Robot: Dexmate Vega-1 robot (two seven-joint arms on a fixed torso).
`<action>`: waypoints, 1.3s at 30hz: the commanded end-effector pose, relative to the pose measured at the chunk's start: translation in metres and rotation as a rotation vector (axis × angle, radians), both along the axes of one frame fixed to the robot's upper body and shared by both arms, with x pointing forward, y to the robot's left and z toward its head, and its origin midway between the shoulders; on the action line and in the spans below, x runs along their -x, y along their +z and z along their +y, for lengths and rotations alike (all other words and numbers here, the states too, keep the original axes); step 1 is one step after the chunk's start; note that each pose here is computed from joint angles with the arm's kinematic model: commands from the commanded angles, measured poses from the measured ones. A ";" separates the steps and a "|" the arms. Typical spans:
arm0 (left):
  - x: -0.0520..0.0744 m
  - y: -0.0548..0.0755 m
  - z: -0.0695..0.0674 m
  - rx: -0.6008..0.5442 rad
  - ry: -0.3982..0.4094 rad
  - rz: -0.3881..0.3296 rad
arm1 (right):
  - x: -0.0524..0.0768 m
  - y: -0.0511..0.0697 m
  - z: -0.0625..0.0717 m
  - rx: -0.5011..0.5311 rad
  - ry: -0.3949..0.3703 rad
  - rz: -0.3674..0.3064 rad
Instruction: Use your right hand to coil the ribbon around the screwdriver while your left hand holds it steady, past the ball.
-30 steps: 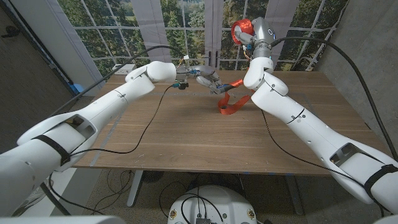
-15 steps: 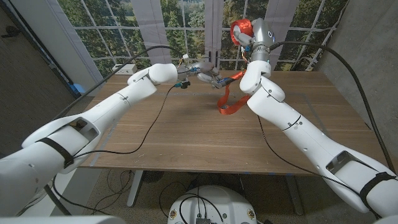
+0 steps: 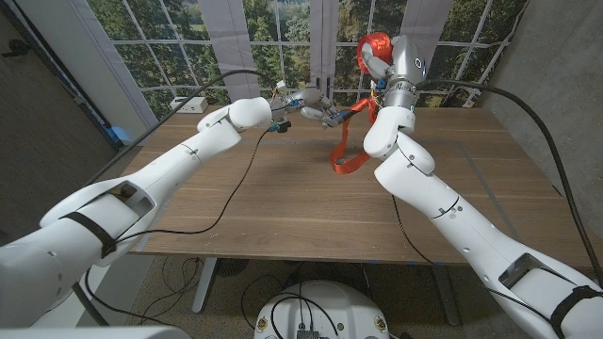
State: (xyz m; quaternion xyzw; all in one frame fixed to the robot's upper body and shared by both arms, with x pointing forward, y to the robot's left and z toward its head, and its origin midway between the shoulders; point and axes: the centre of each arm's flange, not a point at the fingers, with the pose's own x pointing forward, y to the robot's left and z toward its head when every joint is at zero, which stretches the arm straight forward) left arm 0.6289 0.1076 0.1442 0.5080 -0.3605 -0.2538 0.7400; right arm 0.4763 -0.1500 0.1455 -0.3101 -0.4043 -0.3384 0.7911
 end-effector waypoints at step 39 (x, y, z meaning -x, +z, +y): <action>0.004 0.011 -0.031 -0.034 -0.026 -0.010 | 0.024 -0.185 -0.063 -0.337 -0.135 0.279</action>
